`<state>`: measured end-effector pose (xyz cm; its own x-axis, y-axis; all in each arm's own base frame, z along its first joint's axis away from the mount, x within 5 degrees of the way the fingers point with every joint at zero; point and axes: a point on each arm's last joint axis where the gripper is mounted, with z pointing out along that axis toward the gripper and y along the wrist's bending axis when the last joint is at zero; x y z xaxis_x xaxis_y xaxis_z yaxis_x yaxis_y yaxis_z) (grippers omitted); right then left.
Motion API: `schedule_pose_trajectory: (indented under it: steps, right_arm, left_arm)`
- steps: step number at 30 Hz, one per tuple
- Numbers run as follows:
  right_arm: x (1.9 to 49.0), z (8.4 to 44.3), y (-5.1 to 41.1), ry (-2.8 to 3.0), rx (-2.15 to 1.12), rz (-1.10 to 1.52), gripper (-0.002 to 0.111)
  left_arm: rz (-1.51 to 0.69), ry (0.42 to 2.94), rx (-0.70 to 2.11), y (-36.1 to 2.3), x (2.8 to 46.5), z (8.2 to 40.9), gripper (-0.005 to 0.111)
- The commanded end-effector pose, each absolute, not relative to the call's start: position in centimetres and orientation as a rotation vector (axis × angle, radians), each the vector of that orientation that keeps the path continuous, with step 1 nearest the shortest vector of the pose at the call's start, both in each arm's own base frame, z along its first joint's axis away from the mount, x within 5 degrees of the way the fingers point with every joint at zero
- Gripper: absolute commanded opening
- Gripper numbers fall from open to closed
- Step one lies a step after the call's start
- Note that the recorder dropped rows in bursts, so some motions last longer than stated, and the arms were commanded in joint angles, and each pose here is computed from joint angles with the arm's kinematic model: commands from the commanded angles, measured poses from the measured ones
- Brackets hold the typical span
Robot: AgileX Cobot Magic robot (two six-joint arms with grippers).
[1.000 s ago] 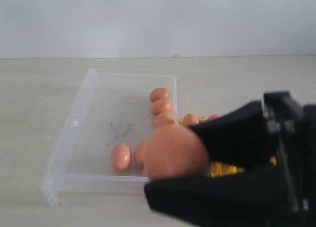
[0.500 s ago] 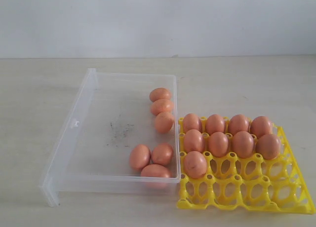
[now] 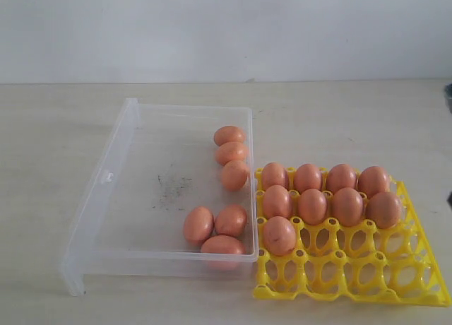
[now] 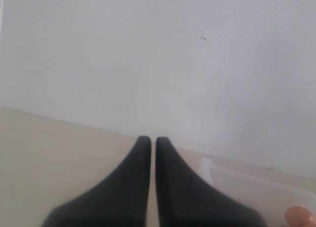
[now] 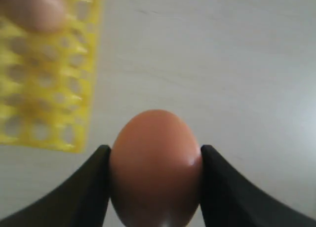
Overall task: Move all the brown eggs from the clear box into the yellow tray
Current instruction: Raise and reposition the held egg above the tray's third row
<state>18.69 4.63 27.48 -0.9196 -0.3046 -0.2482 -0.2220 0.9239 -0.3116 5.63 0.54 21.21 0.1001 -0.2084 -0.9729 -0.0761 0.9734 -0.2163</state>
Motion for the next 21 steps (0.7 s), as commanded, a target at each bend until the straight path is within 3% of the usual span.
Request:
schedule_pose_trajectory:
  steps: [1, 4, 8, 11, 15, 21]
  right_arm:
    - [20.5, 28.8, 8.6, 2.485, -0.455, 0.183, 0.0]
    - [21.3, 29.1, 10.7, 2.186, -0.445, 0.392, 0.0]
    - [20.7, 26.5, 11.3, 1.885, -0.339, 0.343, 0.0]
    - [18.5, 24.1, 10.8, 1.684, -0.269, 0.317, 0.0]
    - [14.5, 22.0, 9.0, 1.407, -0.148, 0.538, 0.0]
    - [12.5, 19.5, 8.5, 1.502, -0.26, 0.587, 0.0]
  left_arm:
    - [-0.1, 1.467, -0.226, 0.5, 5.6, 21.3, 0.004]
    - [-0.1, 1.467, -0.226, 0.5, 5.6, 21.3, 0.004]
    - [-0.1, 1.467, -0.226, 0.5, 5.6, 21.3, 0.004]
    - [-0.1, 1.467, -0.226, 0.5, 5.6, 21.3, 0.004]
    - [-0.1, 1.467, -0.226, 0.5, 5.6, 21.3, 0.004]
    - [-0.1, 1.467, -0.226, 0.5, 5.6, 21.3, 0.004]
